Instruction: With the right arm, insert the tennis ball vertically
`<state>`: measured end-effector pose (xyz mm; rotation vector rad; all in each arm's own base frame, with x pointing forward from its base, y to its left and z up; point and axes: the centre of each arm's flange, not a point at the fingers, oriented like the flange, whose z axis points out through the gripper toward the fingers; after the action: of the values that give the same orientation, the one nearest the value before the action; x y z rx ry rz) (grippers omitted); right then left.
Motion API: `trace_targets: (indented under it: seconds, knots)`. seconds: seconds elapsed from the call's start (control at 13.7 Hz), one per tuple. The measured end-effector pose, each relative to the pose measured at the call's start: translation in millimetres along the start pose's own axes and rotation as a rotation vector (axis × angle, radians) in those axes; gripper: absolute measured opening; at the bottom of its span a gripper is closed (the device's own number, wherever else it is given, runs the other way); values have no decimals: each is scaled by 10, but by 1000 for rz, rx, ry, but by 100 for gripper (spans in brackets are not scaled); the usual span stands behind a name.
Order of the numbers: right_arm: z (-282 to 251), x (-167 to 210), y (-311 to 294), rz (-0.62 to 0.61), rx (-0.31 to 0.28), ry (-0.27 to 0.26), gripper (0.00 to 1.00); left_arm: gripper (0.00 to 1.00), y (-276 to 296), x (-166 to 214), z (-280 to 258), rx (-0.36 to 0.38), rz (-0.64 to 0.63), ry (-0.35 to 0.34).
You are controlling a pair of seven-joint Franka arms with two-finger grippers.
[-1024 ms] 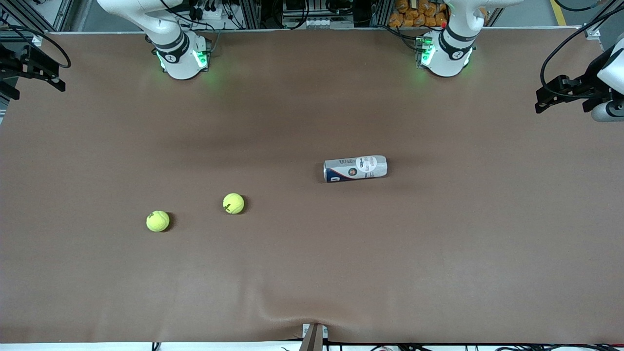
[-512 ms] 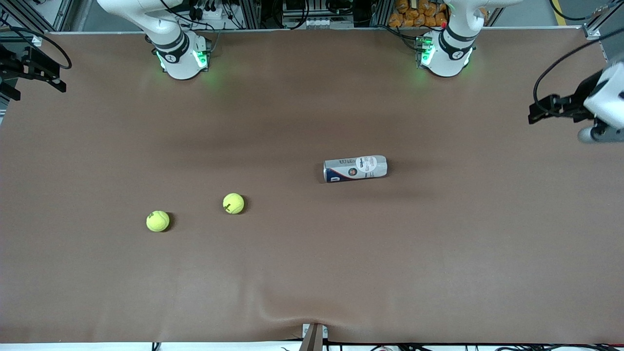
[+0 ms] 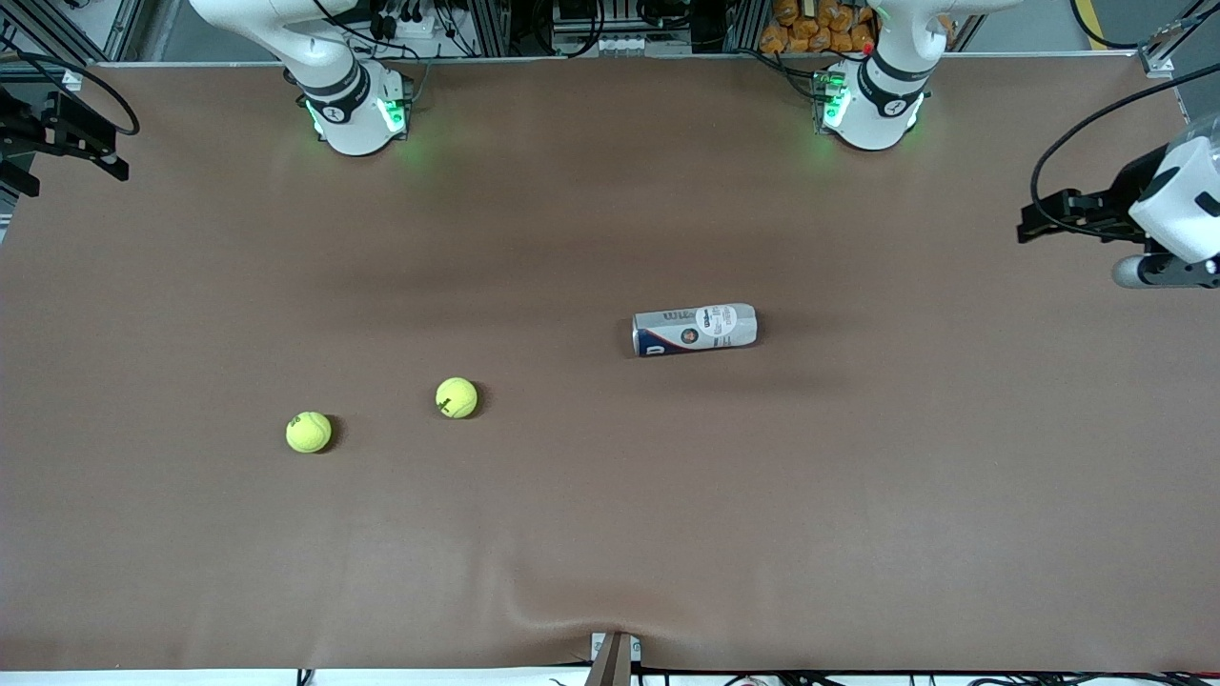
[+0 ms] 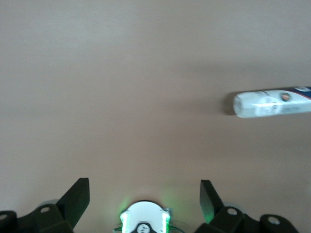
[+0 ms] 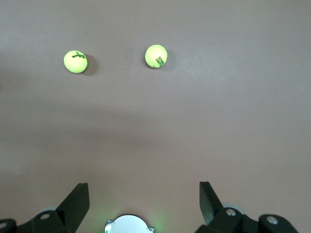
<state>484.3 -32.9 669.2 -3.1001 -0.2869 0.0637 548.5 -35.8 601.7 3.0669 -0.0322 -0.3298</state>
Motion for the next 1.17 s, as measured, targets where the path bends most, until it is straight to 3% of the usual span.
trace_targets:
  seconds: [0.44, 0.66, 0.88, 1.17]
  knots:
    - [2, -4, 17, 3, 1, 0, 100, 100, 233, 216, 320, -121, 319, -54]
    - [5, -2, 17, 3, 1, -1, 100, 100, 725, 403, 648, -122, 506, -84]
    - [10, 2, 19, 3, 1, -1, 100, 100, 1394, 605, 1144, -119, 773, -103]
    - [26, 13, 23, 4, 1, -4, 100, 100, 1761, 1027, 1962, -115, 1085, -98]
